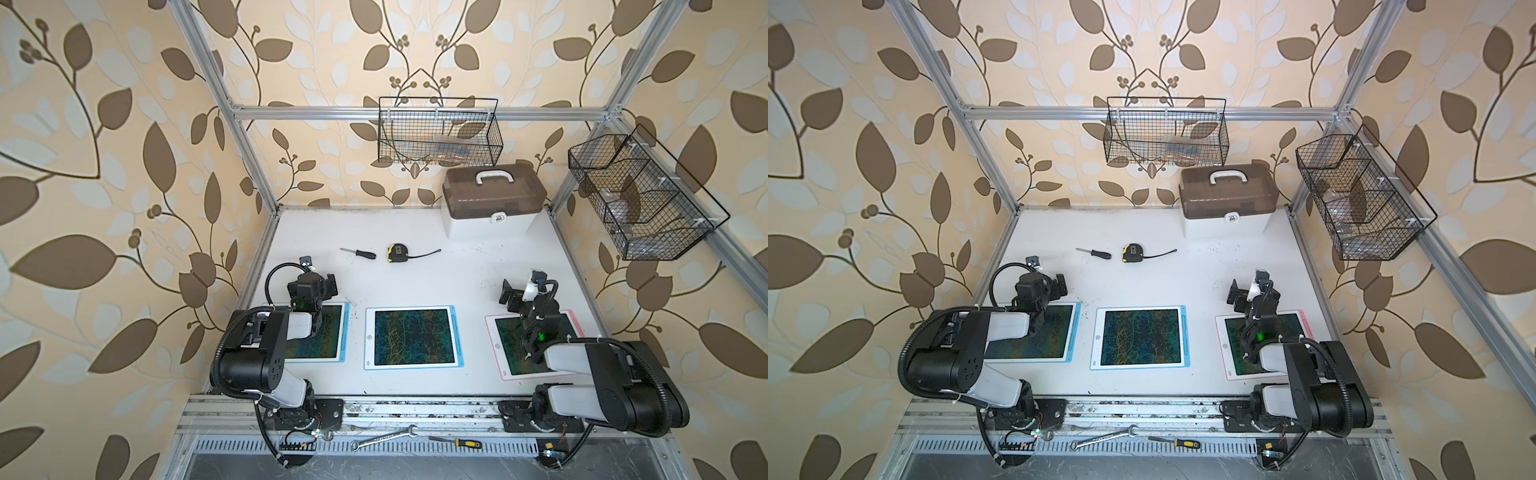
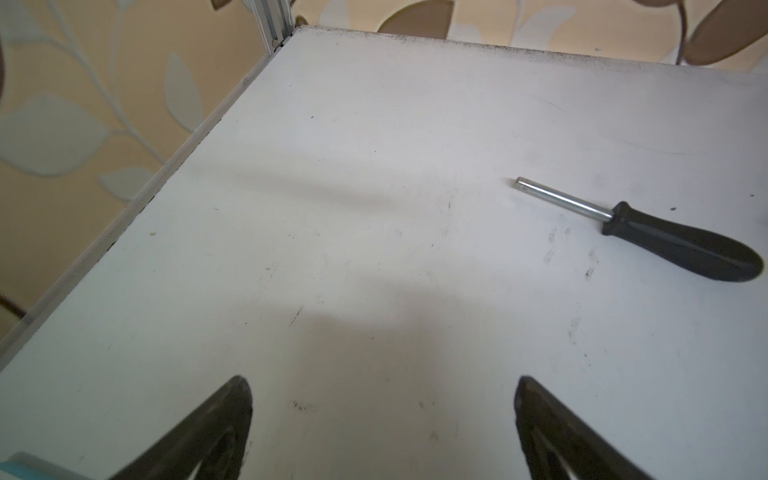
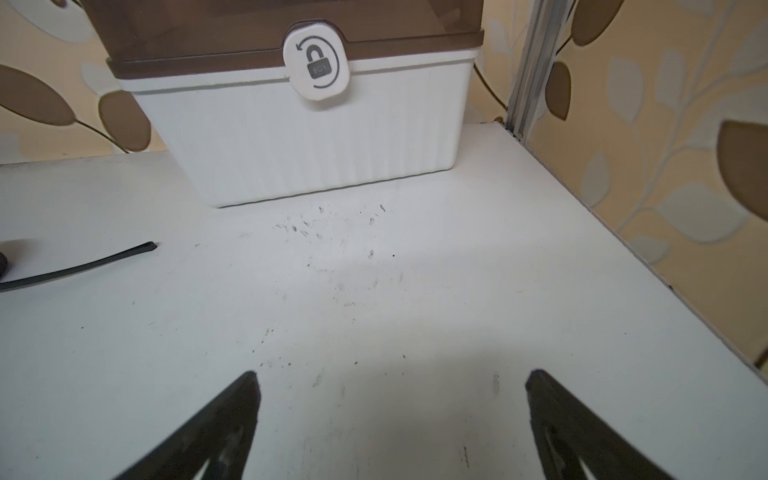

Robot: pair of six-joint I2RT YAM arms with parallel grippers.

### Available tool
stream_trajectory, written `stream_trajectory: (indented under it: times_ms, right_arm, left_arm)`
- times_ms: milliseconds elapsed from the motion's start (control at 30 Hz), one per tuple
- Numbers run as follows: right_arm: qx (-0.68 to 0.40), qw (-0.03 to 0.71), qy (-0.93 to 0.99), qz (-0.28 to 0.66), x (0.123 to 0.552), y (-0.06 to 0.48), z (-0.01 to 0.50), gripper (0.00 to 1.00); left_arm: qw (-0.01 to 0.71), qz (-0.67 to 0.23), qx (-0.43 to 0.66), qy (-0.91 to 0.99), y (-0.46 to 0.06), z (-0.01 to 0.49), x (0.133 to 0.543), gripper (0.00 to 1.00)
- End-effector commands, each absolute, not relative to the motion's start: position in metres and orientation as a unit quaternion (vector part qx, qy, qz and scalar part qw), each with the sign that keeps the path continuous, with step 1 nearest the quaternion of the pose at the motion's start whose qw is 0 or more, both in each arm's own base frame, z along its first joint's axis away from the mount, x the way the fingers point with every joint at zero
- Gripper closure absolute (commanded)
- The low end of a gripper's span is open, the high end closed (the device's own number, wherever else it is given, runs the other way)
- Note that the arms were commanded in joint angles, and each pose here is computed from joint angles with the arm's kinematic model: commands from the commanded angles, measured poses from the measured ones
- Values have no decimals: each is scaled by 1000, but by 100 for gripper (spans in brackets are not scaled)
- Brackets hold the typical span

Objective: Place the stylus back onto the writing tablet
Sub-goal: Reset both arms

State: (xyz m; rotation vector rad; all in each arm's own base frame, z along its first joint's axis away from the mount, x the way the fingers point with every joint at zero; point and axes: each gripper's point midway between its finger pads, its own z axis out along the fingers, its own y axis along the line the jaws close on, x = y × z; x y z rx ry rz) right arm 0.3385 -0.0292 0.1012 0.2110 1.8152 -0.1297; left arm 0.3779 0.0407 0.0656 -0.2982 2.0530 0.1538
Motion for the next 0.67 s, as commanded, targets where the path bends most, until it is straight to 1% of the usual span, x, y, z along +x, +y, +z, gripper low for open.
stream_trajectory:
  times_ms: [0,633]
  right_arm:
    - [91,632,766,-74,346,-31,120,0]
    - [85,632,767,-75,346,-29,120,0]
  left_arm:
    - [526,60,-127,839,44,76,383,1]
    - [528,60,-127,838,44,77,381,1]
